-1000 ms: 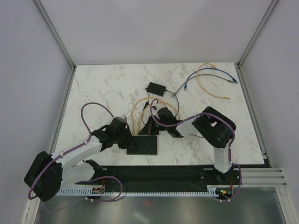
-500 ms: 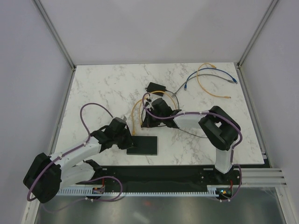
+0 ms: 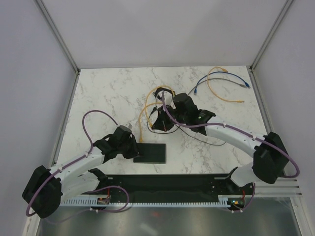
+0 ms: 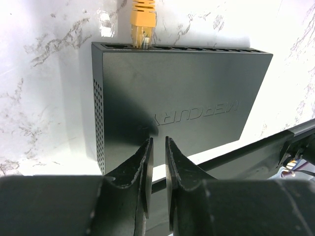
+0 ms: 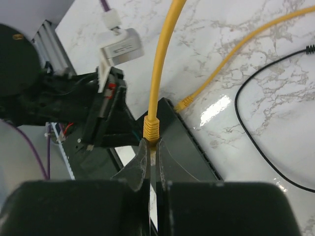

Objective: Pull the plug from the switch port

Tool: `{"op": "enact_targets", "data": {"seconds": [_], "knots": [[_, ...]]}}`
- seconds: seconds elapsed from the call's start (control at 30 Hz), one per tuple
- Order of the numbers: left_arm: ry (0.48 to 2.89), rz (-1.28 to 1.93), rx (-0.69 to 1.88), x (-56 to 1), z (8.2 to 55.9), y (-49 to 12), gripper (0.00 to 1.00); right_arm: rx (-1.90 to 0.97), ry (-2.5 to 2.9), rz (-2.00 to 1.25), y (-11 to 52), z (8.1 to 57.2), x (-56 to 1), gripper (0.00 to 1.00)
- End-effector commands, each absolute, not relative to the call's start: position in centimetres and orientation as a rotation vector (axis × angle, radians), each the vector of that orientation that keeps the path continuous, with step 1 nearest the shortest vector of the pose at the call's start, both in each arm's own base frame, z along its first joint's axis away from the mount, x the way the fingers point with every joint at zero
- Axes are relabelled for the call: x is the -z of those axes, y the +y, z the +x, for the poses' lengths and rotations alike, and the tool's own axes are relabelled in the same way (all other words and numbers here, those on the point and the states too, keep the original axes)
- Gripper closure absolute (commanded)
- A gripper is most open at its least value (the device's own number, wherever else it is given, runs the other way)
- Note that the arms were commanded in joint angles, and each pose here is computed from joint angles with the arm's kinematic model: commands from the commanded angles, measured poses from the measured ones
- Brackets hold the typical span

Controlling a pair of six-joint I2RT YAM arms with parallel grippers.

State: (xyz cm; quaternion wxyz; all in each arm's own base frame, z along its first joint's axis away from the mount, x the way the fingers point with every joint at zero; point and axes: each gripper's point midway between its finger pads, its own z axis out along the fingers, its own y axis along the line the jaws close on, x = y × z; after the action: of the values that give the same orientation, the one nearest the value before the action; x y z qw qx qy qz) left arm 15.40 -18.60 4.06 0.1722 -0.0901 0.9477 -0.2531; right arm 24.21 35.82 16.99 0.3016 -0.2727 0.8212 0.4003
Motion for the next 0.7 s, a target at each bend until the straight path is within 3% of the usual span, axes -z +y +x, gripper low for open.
{"op": "enact_targets", "data": {"seconds": [0.0, 0.27, 0.37, 0.5, 0.67], "knots": [[2.676, -0.252, 0.698, -3.9, 15.5, -18.2, 0.77, -1.119, 1.944, -0.888, 35.6, 22.6, -24.0, 1.00], [2.669, -0.248, 0.717, -4.3, 15.5, -18.3, 0.77, -0.980, 1.686, -0.773, 31.9, 23.2, -34.5, 1.00], [2.668, -0.253, 0.716, -4.2, 15.4, -18.2, 0.77, -0.775, 1.643, -0.474, 27.8, 26.4, -37.1, 1.00], [2.667, -0.251, 0.722, -4.3, 15.4, -18.3, 0.77, -0.638, 1.639, -0.090, 22.0, 30.3, -38.0, 1.00], [2.660, -0.249, 0.738, -4.5, 15.3, -18.4, 0.77, -0.521, 1.705, 0.101, 17.9, 35.3, -35.0, 1.00]]}}
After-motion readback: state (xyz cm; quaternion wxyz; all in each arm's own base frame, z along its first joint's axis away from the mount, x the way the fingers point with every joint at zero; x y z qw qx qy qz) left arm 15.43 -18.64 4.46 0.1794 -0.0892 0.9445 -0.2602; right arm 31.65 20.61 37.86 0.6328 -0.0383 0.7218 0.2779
